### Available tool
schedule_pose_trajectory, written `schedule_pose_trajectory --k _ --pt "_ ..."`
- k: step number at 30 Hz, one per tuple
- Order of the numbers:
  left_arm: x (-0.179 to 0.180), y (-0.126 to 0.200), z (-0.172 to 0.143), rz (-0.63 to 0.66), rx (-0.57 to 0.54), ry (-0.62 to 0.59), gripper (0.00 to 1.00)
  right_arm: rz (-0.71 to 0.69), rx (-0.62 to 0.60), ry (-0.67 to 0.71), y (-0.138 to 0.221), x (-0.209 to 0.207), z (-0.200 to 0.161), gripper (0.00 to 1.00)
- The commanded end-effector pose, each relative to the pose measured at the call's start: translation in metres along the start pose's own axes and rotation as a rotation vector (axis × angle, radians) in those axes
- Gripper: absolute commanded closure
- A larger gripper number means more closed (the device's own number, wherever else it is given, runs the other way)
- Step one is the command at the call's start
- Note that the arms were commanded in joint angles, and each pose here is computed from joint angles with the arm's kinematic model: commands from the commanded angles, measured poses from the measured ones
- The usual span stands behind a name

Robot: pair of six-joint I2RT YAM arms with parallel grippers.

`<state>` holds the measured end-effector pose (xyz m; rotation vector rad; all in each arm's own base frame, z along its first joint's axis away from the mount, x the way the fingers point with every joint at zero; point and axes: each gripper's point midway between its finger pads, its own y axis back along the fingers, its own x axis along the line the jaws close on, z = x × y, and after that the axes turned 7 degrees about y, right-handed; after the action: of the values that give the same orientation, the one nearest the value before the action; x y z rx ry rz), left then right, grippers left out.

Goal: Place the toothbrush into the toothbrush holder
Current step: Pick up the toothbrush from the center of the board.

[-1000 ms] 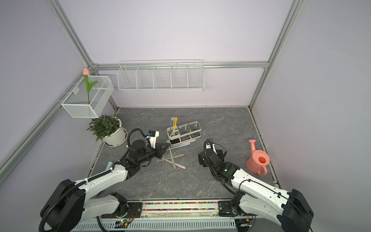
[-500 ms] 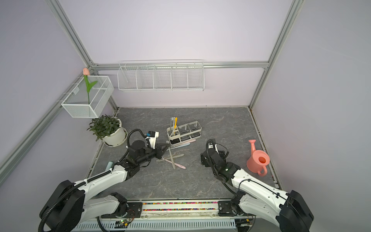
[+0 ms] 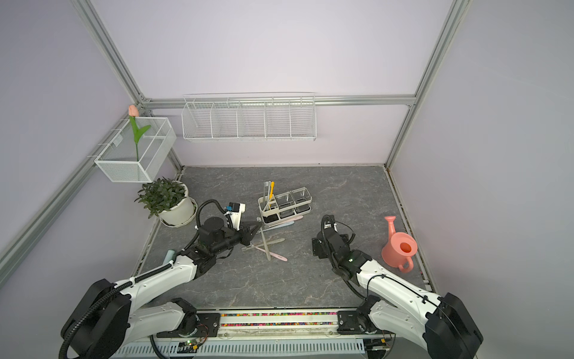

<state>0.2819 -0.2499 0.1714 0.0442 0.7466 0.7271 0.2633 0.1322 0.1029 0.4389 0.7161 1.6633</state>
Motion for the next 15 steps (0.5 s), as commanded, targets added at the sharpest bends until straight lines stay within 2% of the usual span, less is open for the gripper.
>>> schedule_pose_trajectory --k 1,15 --pt "0.003 0.001 -0.002 0.009 -0.002 -0.008 1.00 0.035 0.016 0.014 -0.007 0.005 -0.003 0.08" --pt "0.000 0.002 0.013 0.031 -0.031 -0.040 1.00 0.020 0.069 0.032 -0.032 -0.007 -0.016 0.09"
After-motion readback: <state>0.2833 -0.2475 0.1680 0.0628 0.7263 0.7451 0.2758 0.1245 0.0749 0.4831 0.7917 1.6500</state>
